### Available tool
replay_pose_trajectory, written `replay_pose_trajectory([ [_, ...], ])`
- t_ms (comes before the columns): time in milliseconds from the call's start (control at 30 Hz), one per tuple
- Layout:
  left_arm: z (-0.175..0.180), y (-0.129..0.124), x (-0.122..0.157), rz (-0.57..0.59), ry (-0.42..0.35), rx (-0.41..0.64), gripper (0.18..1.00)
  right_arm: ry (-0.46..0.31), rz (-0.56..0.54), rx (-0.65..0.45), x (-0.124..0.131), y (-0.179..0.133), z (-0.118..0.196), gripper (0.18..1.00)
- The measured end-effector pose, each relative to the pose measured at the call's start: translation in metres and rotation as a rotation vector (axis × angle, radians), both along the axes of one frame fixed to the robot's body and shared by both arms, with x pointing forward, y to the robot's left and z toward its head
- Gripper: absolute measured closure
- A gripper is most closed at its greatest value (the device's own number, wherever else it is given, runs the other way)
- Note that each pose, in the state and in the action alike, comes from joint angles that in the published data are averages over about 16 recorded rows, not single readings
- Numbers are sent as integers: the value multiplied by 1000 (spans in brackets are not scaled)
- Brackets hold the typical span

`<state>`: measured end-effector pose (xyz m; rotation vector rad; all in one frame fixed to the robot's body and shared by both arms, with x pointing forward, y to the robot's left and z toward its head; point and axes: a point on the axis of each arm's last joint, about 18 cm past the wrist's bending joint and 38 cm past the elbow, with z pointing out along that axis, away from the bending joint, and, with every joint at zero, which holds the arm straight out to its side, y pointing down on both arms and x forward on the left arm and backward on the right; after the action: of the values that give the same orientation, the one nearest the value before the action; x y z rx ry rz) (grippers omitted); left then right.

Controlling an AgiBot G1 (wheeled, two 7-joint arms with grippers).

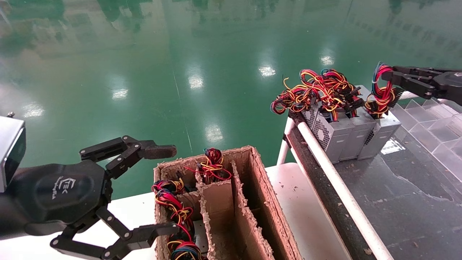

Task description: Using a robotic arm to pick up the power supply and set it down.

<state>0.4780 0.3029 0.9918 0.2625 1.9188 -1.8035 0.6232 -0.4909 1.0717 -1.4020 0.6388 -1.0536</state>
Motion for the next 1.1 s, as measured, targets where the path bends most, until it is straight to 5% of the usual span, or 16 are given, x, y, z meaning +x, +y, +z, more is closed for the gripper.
replay_pose_trajectory([
  [400,0,0,0,0,0,0,184,-6,-24,23,-1,-9,-4,633],
  [767,0,0,0,0,0,0,184,-93,-8,81,-9,-14,6,381],
  [1100,0,0,0,1,0,0,184,-165,59,53,-18,-1,11,247],
])
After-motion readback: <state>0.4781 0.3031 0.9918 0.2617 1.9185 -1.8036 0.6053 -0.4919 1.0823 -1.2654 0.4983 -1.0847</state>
